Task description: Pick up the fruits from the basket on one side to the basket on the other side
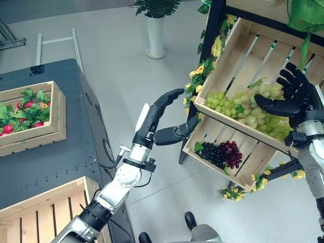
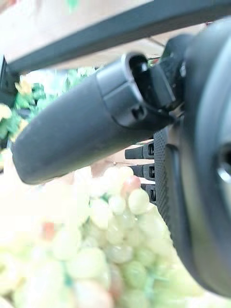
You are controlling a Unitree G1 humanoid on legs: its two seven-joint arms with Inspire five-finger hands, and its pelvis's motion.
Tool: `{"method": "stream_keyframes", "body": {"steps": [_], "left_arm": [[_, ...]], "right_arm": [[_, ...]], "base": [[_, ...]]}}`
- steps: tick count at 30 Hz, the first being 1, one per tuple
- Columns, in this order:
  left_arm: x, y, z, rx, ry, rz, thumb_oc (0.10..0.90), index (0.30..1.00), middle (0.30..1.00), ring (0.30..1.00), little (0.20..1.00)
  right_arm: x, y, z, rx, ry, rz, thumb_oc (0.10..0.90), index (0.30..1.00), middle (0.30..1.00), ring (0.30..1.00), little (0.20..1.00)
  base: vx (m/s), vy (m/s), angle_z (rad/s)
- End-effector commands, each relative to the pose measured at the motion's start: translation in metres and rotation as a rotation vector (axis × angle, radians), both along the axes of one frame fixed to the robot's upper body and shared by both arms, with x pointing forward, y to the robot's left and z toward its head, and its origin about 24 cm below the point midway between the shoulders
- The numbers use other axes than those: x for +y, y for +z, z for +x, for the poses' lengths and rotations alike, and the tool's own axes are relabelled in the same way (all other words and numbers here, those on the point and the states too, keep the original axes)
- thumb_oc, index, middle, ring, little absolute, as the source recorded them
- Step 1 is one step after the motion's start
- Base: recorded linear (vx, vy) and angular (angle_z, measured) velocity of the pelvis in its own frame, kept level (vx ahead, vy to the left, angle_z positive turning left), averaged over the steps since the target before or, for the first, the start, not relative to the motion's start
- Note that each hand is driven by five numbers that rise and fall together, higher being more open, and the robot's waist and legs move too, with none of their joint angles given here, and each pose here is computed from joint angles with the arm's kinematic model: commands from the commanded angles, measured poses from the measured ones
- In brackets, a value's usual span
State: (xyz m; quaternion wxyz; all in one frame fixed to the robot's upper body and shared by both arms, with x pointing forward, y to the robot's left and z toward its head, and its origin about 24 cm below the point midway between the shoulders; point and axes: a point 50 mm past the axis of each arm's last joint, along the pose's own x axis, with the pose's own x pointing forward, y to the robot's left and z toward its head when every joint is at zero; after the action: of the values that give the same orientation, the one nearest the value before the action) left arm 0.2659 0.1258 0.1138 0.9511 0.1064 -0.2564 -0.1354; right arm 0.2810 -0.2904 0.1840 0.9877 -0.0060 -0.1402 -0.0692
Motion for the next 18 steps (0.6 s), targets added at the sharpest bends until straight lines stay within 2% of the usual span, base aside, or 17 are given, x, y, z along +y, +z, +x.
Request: {"method": "stream_keyframes", "body": {"steps": [1,5,9,18], "left_arm": [[-0.011,0.046,0.001,-0.267,-0.064,-0.104,0.8,0.9,0.9,0.9,0.9],[-0.011,0.043,0.0,-0.267,-0.049,-0.104,0.8,0.9,0.9,0.9,0.9],[-0.009,0.039,-0.003,-0.265,-0.042,-0.104,0.8,0.9,0.9,0.9,0.9],[-0.003,0.035,-0.006,-0.257,-0.008,-0.127,0.8,0.9,0.9,0.9,0.9]], "right_arm": [[0.013,0.049,-0.006,-0.255,0.104,-0.023,0.8,0.9,0.9,0.9,0.9],[0.011,0.051,-0.006,-0.262,0.097,-0.007,0.8,0.9,0.9,0.9,0.9],[0.014,0.058,-0.008,-0.307,0.16,0.057,0.8,0.9,0.9,0.9,0.9],[0.052,0.09,-0.039,-0.599,0.473,0.185,0.8,0.9,0.9,0.9,0.9]], "base": [[0.0,0.0,0.0],[0.0,0.0,0.0],[0.0,0.0,0.0],[0.01,0.001,0.0]]}}
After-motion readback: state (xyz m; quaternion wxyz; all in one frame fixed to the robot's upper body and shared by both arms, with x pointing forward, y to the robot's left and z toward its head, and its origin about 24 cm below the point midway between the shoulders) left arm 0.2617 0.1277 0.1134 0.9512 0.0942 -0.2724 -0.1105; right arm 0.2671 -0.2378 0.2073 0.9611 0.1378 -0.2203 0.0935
